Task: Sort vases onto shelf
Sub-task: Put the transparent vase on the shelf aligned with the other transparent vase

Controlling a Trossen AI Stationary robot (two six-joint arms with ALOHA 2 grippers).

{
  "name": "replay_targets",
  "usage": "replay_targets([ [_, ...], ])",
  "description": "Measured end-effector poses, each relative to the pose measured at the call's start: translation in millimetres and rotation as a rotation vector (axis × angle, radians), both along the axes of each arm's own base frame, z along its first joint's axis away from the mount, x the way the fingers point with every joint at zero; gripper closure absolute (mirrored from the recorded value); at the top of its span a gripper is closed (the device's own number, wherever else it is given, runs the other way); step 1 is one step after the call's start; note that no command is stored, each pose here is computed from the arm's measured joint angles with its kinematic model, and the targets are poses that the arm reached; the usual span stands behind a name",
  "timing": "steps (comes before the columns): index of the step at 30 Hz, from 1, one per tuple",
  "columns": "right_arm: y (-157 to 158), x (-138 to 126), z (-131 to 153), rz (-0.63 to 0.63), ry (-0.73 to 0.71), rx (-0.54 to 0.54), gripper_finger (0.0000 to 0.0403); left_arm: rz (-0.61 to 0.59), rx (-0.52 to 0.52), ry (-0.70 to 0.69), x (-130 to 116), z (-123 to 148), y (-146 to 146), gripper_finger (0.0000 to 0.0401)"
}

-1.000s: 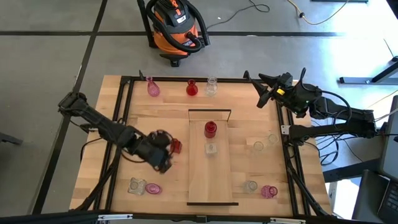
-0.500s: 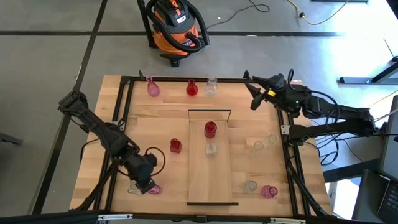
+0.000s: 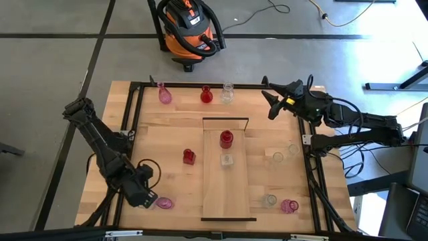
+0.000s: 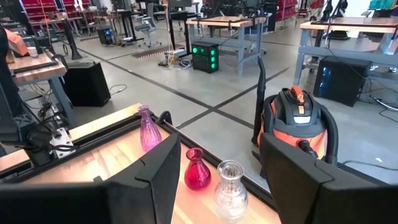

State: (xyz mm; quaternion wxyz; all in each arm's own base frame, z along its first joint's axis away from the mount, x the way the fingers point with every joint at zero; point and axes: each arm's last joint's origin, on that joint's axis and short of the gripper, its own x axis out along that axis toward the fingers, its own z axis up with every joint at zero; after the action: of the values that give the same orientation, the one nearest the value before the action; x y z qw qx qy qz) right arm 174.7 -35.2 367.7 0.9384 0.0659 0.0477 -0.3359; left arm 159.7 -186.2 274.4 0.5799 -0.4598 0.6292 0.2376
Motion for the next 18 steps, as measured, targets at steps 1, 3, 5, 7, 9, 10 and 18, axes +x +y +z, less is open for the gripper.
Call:
replay_targets([
  [1, 0, 0, 0, 0.0, -0.001, 0.0, 0.0201, 0.014, 0.012, 0.004, -2, 0, 0, 0.0274],
  [3, 0, 0, 0, 0.0, -0.001, 0.0, 0.0201, 0.04, 0.045, -0.003, -4, -1, 0, 0.0274],
  [5, 0, 0, 0, 0.0, -0.001, 0.0, 0.0201, 0.053, 0.066, -0.022, -5, -1, 0, 0.0274],
  [7, 0, 0, 0, 0.0, -0.001, 0.0, 0.0201, 0.061, 0.078, -0.036, -4, -1, 0, 0.0274],
  [9, 0, 0, 0, 0.0, -0.001, 0.0, 0.0201, 0.063, 0.08, -0.039, -4, -1, 0, 0.0274],
  [10, 0, 0, 0, 0.0, -0.001, 0.0, 0.0201, 0.064, 0.08, -0.039, -4, -1, 0, 0.0274],
  [18, 0, 0, 0, 0.0, -0.001, 0.0, 0.0201, 0.055, 0.051, 0.002, -6, -11, -1, 0.0274],
])
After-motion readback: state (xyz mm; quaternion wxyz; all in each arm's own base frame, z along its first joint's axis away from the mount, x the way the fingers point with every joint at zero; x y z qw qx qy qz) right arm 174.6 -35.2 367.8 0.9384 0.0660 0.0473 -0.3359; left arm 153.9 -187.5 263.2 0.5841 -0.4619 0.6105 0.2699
